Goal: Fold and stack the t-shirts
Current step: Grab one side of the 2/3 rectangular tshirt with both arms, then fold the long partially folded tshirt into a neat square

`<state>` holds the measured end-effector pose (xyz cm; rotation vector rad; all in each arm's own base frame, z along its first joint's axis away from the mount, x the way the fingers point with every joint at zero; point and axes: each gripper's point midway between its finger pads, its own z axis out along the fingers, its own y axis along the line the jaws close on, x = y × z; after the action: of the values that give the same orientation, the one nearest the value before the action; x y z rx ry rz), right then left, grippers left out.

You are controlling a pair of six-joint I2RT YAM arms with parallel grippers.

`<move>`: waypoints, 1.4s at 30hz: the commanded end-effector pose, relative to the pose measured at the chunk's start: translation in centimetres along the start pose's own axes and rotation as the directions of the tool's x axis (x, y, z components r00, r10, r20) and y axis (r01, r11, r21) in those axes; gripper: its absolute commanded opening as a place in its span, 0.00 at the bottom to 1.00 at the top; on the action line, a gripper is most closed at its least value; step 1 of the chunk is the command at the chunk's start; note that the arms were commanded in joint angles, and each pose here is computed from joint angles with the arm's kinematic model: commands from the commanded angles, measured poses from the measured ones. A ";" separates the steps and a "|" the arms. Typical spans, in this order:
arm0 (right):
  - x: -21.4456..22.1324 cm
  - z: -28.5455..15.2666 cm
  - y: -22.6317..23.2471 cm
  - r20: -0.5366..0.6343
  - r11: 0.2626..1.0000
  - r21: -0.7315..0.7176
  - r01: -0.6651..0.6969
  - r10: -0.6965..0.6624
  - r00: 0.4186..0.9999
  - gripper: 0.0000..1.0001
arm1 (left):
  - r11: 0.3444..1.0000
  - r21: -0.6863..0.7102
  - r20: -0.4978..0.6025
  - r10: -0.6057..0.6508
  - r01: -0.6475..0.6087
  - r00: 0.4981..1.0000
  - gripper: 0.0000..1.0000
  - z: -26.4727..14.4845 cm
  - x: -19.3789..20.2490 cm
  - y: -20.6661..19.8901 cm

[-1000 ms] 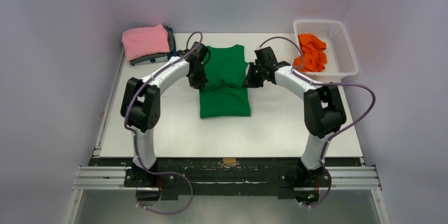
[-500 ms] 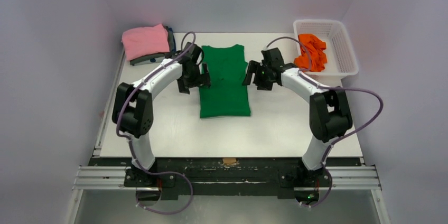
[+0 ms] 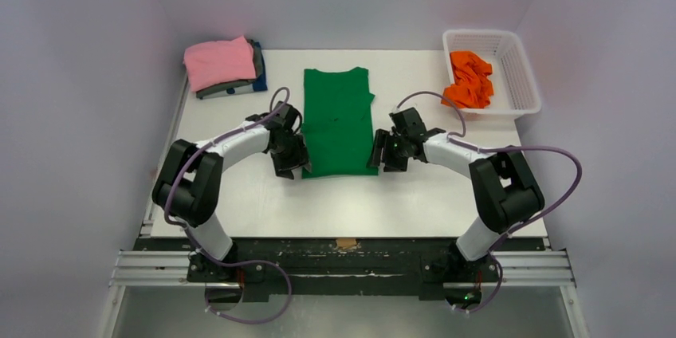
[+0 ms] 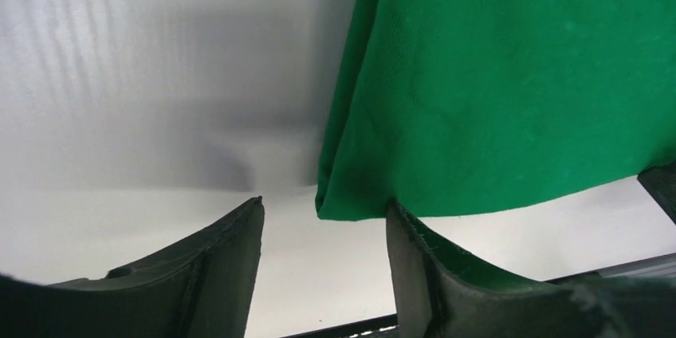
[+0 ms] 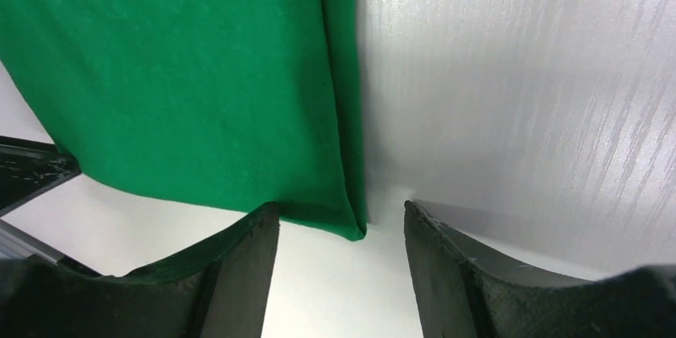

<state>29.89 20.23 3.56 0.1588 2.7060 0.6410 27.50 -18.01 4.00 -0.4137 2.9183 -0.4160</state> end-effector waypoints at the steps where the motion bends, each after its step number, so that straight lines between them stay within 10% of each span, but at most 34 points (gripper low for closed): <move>1: -0.4 0.4 0.8 0.035 0.999 -0.045 0.006 -0.005 0.999 0.55 | 0.999 0.043 -0.005 -0.004 0.004 1.000 0.52 1.6 0.3 -1.3; 8: 1.7 1.2 0.4 -0.002 0.999 -0.047 -0.002 0.002 1.000 0.49 | 1.000 0.031 -0.053 0.000 0.002 0.999 0.32 3.5 1.5 -1.6; 12: 3.0 1.9 -0.3 -0.030 1.000 -0.024 -0.006 0.005 1.000 0.38 | 1.000 0.025 -0.073 0.000 0.002 0.997 0.00 3.8 2.0 -1.8; 19: 5.1 0.6 -1.8 -0.051 1.000 0.010 0.000 0.000 0.999 0.00 | 1.000 0.014 -0.037 0.009 -0.009 0.999 0.00 2.2 3.5 -0.7; 30: 12.7 -12.0 -0.2 -0.265 0.997 -0.068 0.022 -0.039 0.964 0.00 | 0.992 0.085 0.005 0.093 -0.093 0.996 0.00 -9.5 11.8 1.6; 42: -1.1 -15.6 6.0 0.133 0.986 -0.133 0.096 -0.078 0.988 0.00 | 0.964 0.227 0.339 0.053 -0.136 0.939 0.00 -15.4 1.7 -3.4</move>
<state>21.33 20.36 18.20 -0.0234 2.6221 0.8606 18.17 -18.77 17.60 -0.2533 2.6499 -0.6767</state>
